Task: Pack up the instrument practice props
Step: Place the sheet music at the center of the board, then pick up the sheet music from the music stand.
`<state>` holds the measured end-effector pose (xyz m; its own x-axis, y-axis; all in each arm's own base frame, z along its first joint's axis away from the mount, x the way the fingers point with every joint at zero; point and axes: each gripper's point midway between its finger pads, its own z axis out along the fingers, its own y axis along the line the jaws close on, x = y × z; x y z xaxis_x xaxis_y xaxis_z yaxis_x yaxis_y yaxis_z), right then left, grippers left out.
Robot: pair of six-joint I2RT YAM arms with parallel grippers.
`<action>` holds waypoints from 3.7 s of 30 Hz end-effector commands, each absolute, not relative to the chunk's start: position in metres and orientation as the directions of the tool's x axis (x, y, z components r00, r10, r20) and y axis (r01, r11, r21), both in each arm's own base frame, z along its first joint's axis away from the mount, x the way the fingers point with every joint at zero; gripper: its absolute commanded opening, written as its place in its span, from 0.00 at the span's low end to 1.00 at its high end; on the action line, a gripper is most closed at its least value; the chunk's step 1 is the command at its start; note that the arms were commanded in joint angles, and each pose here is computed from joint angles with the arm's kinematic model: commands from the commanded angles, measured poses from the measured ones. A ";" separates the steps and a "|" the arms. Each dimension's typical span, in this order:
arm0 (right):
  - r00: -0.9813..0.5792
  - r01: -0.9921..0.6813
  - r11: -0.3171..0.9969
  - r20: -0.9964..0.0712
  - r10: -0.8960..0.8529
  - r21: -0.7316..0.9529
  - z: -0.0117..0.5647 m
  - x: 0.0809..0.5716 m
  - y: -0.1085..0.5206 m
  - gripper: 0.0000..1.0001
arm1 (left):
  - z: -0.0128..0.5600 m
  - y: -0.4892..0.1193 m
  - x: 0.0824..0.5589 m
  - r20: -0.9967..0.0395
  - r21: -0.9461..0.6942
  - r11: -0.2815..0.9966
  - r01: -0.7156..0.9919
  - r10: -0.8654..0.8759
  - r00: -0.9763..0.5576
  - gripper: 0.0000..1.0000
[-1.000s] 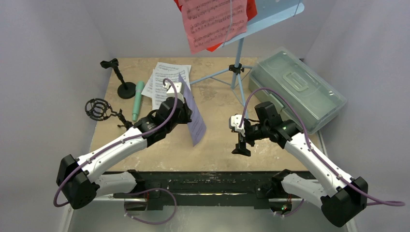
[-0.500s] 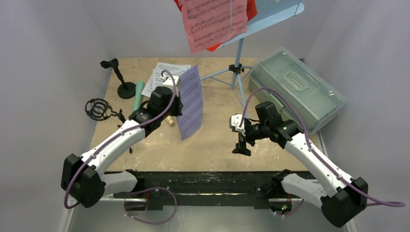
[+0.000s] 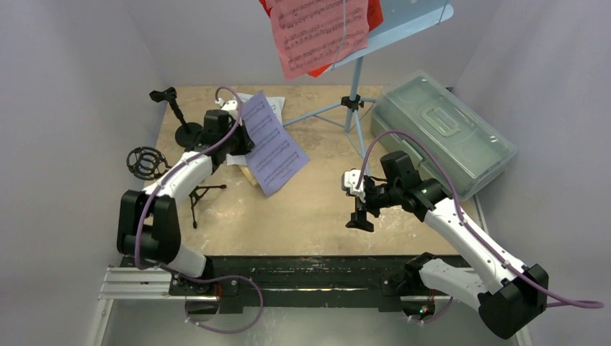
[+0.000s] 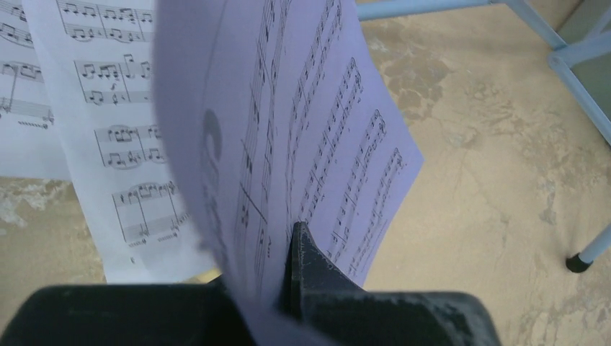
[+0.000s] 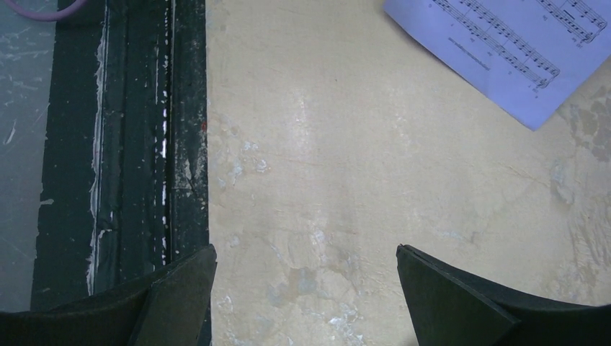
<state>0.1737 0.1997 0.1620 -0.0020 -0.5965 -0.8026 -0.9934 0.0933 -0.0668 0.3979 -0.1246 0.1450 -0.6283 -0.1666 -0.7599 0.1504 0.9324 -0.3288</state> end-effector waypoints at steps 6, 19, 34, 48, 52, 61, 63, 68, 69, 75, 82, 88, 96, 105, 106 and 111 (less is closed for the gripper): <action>0.018 -0.992 0.094 -0.820 -0.572 -0.088 0.171 0.178 0.204 0.99 | 0.160 -0.097 0.473 -0.800 -0.265 0.957 0.122 -0.148 -0.582 0.00; 0.014 -0.990 0.104 -0.815 -0.579 -0.091 0.169 0.180 0.203 0.99 | 0.125 -0.053 0.536 -0.710 -0.028 0.998 -0.059 -0.062 -0.702 0.07; 0.009 -0.987 0.125 -0.806 -0.593 -0.103 0.166 0.185 0.200 0.99 | 0.248 -0.035 0.482 -0.903 -0.215 0.964 -0.158 -0.258 -0.343 1.00; -0.001 -0.981 0.157 -0.804 -0.595 -0.114 0.167 0.192 0.195 0.99 | 0.248 -0.095 0.347 -0.838 -0.469 0.865 0.181 -0.370 -0.402 0.97; -0.008 -0.979 0.170 -0.803 -0.596 -0.116 0.167 0.195 0.192 0.99 | 0.242 -0.104 0.317 -0.819 -0.505 0.834 0.223 -0.382 -0.428 0.97; -0.023 -0.977 0.183 -0.801 -0.598 -0.109 0.165 0.198 0.189 0.99 | 0.219 -0.127 0.278 -0.734 -0.628 0.726 0.280 -0.434 -0.522 1.00; -0.025 -0.977 0.186 -0.801 -0.599 -0.108 0.165 0.198 0.189 0.99 | 0.215 -0.131 0.272 -0.719 -0.644 0.708 0.289 -0.432 -0.545 0.99; -0.028 -0.976 0.189 -0.799 -0.601 -0.108 0.164 0.199 0.188 0.99 | 0.212 -0.140 0.258 -0.715 -0.653 0.676 0.341 -0.402 -0.572 0.98; -0.030 -0.976 0.190 -0.799 -0.601 -0.107 0.164 0.200 0.188 0.99 | 0.212 -0.141 0.256 -0.718 -0.652 0.673 0.349 -0.399 -0.570 0.98; -0.036 -0.976 0.194 -0.795 -0.605 -0.103 0.161 0.201 0.188 0.99 | 0.227 -0.152 0.238 -0.744 -0.652 0.609 0.451 -0.400 -0.535 0.98; -0.042 -0.976 0.195 -0.793 -0.608 -0.099 0.160 0.201 0.188 0.99 | 0.248 -0.171 0.214 -0.789 -0.613 0.542 0.575 -0.384 -0.479 0.98; -0.045 -0.975 0.199 -0.791 -0.610 -0.097 0.159 0.202 0.187 0.99 | 0.252 -0.190 0.203 -0.787 -0.617 0.492 0.614 -0.371 -0.493 0.98; -0.048 -0.975 0.200 -0.789 -0.612 -0.096 0.158 0.202 0.187 0.99 | 0.271 -0.201 0.192 -0.789 -0.612 0.422 0.669 -0.388 -0.477 0.98; -0.052 -0.975 0.203 -0.786 -0.616 -0.094 0.156 0.204 0.187 0.99 | 0.329 -0.212 0.180 -0.792 -0.583 0.328 0.743 -0.434 -0.430 0.99; -0.052 -0.974 0.204 -0.786 -0.616 -0.095 0.156 0.204 0.187 0.99 | 0.337 -0.213 0.178 -0.795 -0.573 0.316 0.756 -0.439 -0.419 0.99; -0.059 -0.974 0.207 -0.782 -0.620 -0.090 0.154 0.205 0.186 0.99 | 0.379 -0.216 0.176 -0.799 -0.531 0.276 0.801 -0.476 -0.366 0.99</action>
